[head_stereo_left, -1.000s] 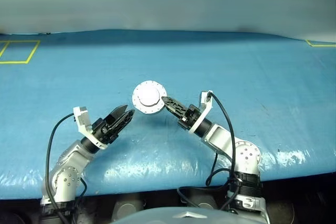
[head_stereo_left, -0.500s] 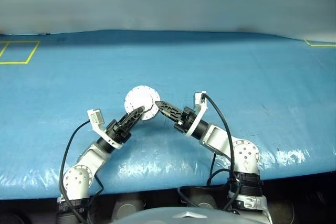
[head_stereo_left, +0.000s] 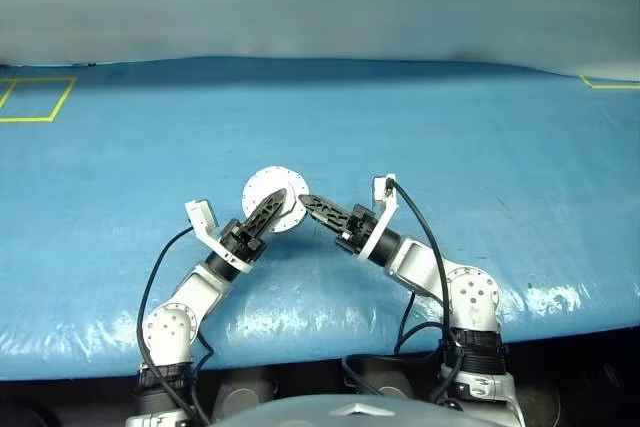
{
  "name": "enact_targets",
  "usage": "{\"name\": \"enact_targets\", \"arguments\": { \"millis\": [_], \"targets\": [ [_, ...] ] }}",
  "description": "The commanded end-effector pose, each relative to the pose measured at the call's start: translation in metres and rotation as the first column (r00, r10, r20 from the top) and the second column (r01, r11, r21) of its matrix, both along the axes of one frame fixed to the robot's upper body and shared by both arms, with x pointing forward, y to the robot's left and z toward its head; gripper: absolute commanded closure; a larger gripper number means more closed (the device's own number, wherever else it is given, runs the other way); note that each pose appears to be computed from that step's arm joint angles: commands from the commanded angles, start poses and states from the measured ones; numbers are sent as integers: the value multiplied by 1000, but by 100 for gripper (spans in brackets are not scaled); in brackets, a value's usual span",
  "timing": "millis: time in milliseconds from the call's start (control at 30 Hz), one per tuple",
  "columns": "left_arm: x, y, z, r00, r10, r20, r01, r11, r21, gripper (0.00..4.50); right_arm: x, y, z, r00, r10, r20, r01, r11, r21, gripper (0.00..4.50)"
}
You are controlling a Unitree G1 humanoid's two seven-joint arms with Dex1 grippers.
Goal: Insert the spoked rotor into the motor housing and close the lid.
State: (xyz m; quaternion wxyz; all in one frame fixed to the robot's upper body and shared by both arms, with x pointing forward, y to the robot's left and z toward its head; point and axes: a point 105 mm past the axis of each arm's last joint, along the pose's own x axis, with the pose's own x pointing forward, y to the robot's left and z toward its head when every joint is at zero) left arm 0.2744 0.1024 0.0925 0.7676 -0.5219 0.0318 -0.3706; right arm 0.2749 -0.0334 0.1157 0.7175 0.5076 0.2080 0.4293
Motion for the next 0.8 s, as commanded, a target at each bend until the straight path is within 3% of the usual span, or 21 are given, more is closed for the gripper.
{"name": "enact_targets", "arguments": {
  "millis": [33,167,267,333,433,633,800],
  "targets": [
    [6,2,6,997,50,64,-54,997,63,166,-2,2,23,997,5,75,-9,998,61,333],
    [11,2,1,996,82,32,-85,991,106,173,0,5,20,998,11,56,-14,998,55,333],
    [3,-2,11,996,38,76,-42,998,56,173,2,8,18,999,-3,45,2,999,37,333],
    [8,-6,0,998,61,34,-66,985,162,173,5,8,13,999,-24,34,23,1000,5,333],
    [9,-8,2,997,63,37,-68,988,140,173,8,6,8,998,-55,41,57,997,-43,333],
    [30,11,8,969,246,21,-247,961,125,173,14,1,2,996,-91,-13,91,996,-23,130],
    [46,25,11,922,384,44,-386,912,140,173,16,-3,3,994,-114,4,114,993,-41,130]
  ]
}}
